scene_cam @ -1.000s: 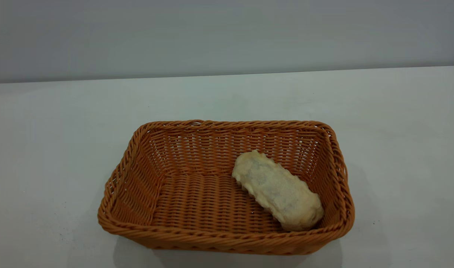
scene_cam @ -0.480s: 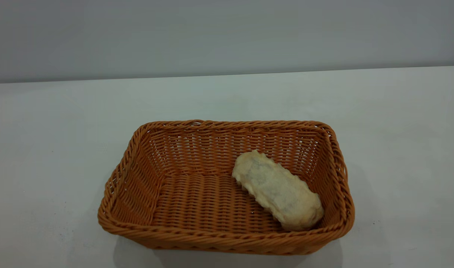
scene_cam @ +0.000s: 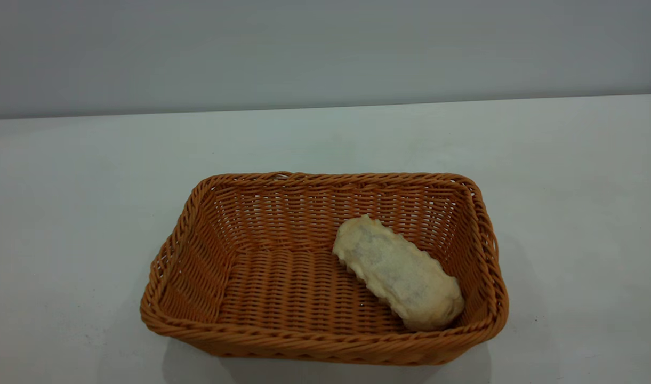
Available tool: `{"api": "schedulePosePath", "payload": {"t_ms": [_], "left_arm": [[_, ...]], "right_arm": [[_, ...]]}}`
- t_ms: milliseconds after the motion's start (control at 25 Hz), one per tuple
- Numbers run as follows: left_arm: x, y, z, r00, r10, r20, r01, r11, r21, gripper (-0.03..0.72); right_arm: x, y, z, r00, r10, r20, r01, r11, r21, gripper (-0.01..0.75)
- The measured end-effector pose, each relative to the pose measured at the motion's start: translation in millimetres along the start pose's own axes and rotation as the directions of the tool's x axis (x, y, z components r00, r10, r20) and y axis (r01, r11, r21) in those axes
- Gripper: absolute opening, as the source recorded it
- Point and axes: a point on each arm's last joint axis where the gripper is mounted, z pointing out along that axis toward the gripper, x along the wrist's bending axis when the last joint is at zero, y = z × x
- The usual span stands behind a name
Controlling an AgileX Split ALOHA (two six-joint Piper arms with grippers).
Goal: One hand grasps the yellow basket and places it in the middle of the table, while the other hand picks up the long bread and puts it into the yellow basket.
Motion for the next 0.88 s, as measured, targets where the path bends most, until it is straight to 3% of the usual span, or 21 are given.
{"api": "schedulePosePath", "payload": {"t_ms": [400, 640, 880], "left_arm": [[0.0, 0.0, 0.0, 1.0, 0.0, 0.0, 0.0, 1.0, 0.0, 0.584], [0.0, 0.0, 0.0, 1.0, 0.0, 0.0, 0.0, 1.0, 0.0, 0.584], [-0.1, 0.0, 0.0, 1.0, -0.007, -0.01, 0.007, 1.0, 0.0, 0.584]], "right_arm": [[-0.2, 0.0, 0.0, 0.999, 0.022, 0.03, -0.022, 1.0, 0.001, 0.46], [-0.9, -0.1, -0.1, 0.981, 0.117, 0.158, -0.118, 0.993, -0.002, 0.46], [-1.9, -0.3, -0.3, 0.912, 0.243, 0.33, -0.248, 0.968, -0.028, 0.46]]}}
